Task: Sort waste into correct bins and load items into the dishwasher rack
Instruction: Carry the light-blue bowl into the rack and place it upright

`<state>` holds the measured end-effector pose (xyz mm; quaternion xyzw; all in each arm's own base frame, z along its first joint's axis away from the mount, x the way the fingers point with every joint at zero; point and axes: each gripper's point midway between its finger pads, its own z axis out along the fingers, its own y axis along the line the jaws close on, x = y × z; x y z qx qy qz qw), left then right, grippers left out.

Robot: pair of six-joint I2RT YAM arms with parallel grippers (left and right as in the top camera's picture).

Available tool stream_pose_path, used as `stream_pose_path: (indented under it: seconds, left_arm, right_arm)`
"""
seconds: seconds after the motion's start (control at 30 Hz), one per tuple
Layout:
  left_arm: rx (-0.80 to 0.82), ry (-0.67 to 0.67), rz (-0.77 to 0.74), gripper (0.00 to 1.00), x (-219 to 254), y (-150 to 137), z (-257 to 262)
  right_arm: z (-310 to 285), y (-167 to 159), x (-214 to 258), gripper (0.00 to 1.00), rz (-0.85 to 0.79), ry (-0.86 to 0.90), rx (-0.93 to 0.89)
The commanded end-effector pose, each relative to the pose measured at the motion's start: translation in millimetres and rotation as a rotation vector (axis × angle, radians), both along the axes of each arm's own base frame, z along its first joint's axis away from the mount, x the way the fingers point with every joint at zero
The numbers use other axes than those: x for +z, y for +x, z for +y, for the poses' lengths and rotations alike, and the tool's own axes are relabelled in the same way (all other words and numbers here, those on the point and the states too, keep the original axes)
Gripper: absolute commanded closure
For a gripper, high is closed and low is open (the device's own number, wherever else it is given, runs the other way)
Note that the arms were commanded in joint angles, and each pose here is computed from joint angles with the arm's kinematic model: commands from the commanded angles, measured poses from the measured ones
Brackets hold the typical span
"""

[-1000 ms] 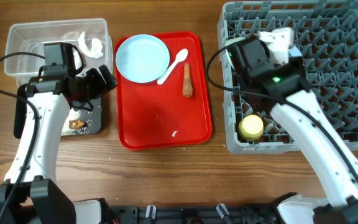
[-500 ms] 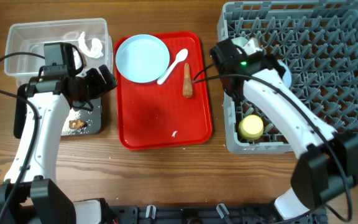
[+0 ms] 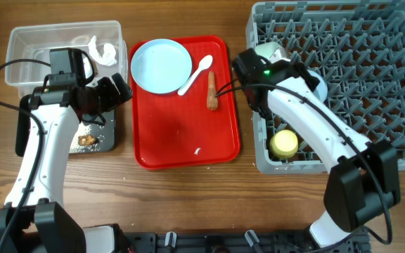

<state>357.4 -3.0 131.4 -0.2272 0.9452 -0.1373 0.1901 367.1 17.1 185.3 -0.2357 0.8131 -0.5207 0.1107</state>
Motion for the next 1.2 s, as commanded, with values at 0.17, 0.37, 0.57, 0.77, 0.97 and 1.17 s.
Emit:
stream_pose_path:
  seconds: [0.17, 0.37, 0.57, 0.77, 0.97, 1.17]
  left_arm:
    - [0.005, 0.006, -0.032, 0.00, 10.2, 4.6, 2.9]
    - [0.005, 0.006, -0.032, 0.00, 10.2, 4.6, 2.9]
    - [0.005, 0.006, -0.032, 0.00, 10.2, 4.6, 2.9]
    - [0.005, 0.006, -0.032, 0.00, 10.2, 4.6, 2.9]
    - [0.005, 0.006, -0.032, 0.00, 10.2, 4.6, 2.9]
    - [0.005, 0.006, -0.032, 0.00, 10.2, 4.6, 2.9]
  right_arm:
    - [32.2, -8.3, -34.1, 0.94, 0.123, 0.083, 0.066]
    - [27.3, -5.9, -26.3, 0.95, 0.100, 0.035, 0.064]
    - [11.2, 3.0, 12.7, 0.95, -0.009, -0.187, 0.062]
    - [9.5, 4.1, 17.2, 0.96, -0.021, -0.211, 0.061]
    - [12.0, 10.3, 13.2, 0.96, -0.066, -0.159, 0.049]
    - [16.2, 10.6, 2.8, 0.96, -0.032, -0.106, 0.059]
